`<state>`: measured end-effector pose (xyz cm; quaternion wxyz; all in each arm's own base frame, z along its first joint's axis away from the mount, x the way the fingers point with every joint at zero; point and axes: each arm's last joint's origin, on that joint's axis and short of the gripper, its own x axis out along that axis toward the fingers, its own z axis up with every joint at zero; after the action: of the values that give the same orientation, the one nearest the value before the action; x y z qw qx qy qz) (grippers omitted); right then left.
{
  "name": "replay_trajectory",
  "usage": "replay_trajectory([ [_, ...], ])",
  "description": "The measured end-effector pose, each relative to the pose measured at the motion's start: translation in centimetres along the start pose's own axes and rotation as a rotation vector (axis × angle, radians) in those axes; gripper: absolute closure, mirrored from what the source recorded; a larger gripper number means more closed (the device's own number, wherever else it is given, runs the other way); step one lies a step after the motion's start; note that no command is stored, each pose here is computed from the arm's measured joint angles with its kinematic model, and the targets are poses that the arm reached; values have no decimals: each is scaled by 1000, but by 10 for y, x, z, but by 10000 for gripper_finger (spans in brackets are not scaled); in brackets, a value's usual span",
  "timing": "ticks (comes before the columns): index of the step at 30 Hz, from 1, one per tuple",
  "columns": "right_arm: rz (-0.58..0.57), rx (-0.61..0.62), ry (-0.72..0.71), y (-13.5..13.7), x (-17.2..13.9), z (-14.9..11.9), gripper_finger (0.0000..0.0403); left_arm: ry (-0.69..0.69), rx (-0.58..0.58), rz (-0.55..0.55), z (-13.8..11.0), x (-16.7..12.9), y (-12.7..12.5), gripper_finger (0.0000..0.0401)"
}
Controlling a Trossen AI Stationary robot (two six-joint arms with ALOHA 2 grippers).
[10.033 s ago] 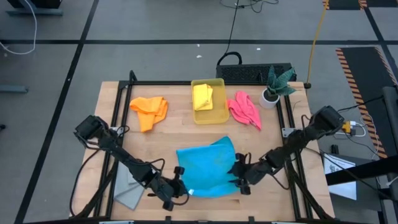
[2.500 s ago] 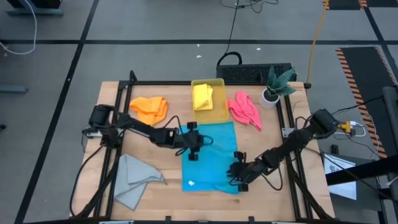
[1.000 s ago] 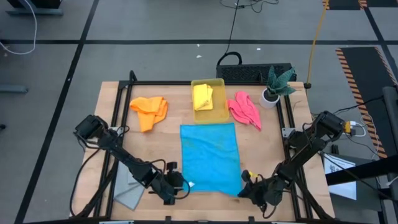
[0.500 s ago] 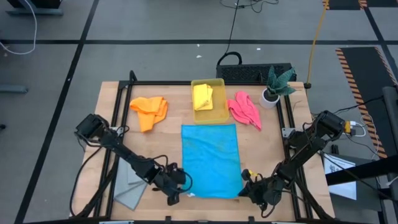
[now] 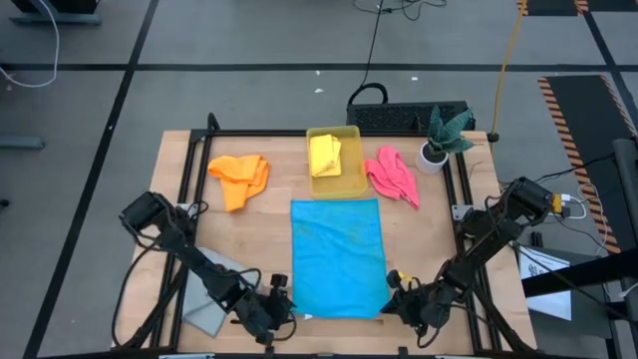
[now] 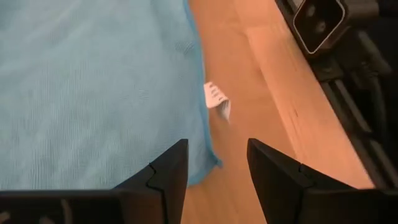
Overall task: Fold microfiber towels
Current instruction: Fold the blue microfiber towel
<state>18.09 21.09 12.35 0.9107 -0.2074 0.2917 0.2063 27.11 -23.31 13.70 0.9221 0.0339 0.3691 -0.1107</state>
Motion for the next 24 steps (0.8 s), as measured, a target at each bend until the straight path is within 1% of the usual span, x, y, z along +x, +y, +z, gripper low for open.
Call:
replay_trajectory([
  [3,-7,12,3,-2,1,0,401,7,14,41,-6,4,-1,233],
  [8,-9,22,10,-3,1,-1,401,9,-25,47,-8,7,-1,234],
  [10,-9,21,11,-3,1,-1,401,7,-39,51,-7,7,-1,243],
  [12,-9,21,11,-3,1,-1,401,2,-36,49,-6,7,0,263],
  [14,-9,21,12,-3,1,-1,401,11,-33,37,-7,9,0,292],
  [17,-9,20,14,-3,1,-1,401,46,-22,39,-13,14,2,345],
  [19,-8,25,16,-3,1,-1,401,37,-31,34,-12,14,1,381],
  [21,1,33,16,-2,1,-1,401,31,-41,25,-11,14,1,392],
  [24,64,64,18,1,0,-1,401,8,-44,-39,-9,12,-7,390],
])
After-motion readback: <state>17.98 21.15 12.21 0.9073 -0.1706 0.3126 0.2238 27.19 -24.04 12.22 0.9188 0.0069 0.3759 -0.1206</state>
